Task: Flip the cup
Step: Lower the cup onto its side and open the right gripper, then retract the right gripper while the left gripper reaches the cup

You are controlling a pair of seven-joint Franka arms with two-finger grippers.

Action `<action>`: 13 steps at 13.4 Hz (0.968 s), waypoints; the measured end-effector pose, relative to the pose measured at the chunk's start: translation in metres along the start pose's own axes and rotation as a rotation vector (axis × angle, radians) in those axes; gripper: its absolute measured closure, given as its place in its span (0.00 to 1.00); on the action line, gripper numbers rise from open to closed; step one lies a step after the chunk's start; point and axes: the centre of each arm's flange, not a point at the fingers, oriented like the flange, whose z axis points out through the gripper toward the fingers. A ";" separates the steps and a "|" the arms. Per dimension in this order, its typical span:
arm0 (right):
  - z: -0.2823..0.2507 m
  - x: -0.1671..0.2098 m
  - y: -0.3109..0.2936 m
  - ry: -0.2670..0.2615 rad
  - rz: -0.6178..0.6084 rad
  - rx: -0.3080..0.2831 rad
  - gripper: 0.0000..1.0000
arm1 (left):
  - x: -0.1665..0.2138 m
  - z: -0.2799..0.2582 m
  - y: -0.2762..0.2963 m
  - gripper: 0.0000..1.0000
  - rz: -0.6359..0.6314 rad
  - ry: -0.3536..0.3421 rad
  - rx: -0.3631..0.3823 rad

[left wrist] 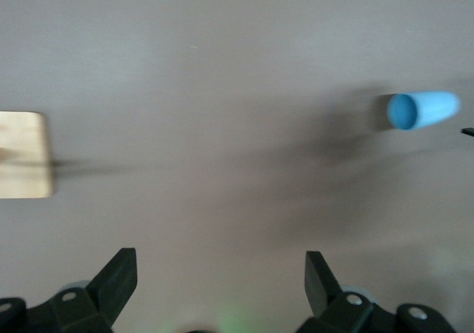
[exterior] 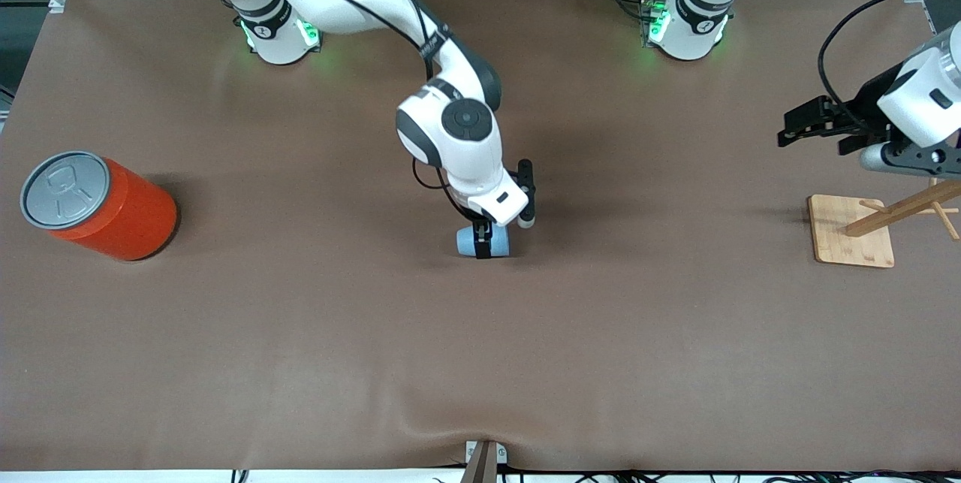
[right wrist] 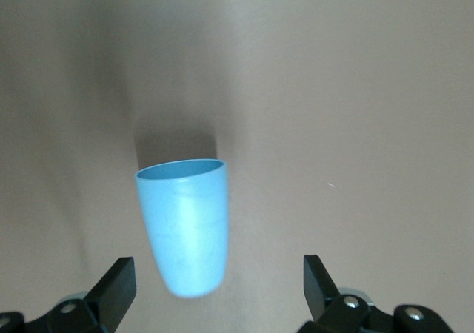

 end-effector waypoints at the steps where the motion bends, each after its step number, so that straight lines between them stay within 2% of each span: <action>1: -0.024 -0.004 0.007 0.005 0.049 -0.010 0.00 | 0.006 0.010 0.000 0.00 -0.005 -0.018 -0.040; 4: -0.078 -0.053 0.049 -0.017 0.238 -0.021 0.00 | 0.025 0.046 0.003 0.00 -0.024 -0.079 -0.157; 9: -0.122 -0.236 0.154 -0.097 0.548 -0.034 0.00 | 0.056 0.136 0.009 0.00 -0.116 -0.127 -0.421; 11: -0.133 -0.308 0.172 -0.147 0.680 -0.005 0.00 | 0.065 0.172 0.021 0.00 -0.130 -0.131 -0.515; 13: -0.147 -0.350 0.171 -0.210 0.817 0.036 0.00 | 0.069 0.206 0.043 0.00 -0.131 -0.102 -0.578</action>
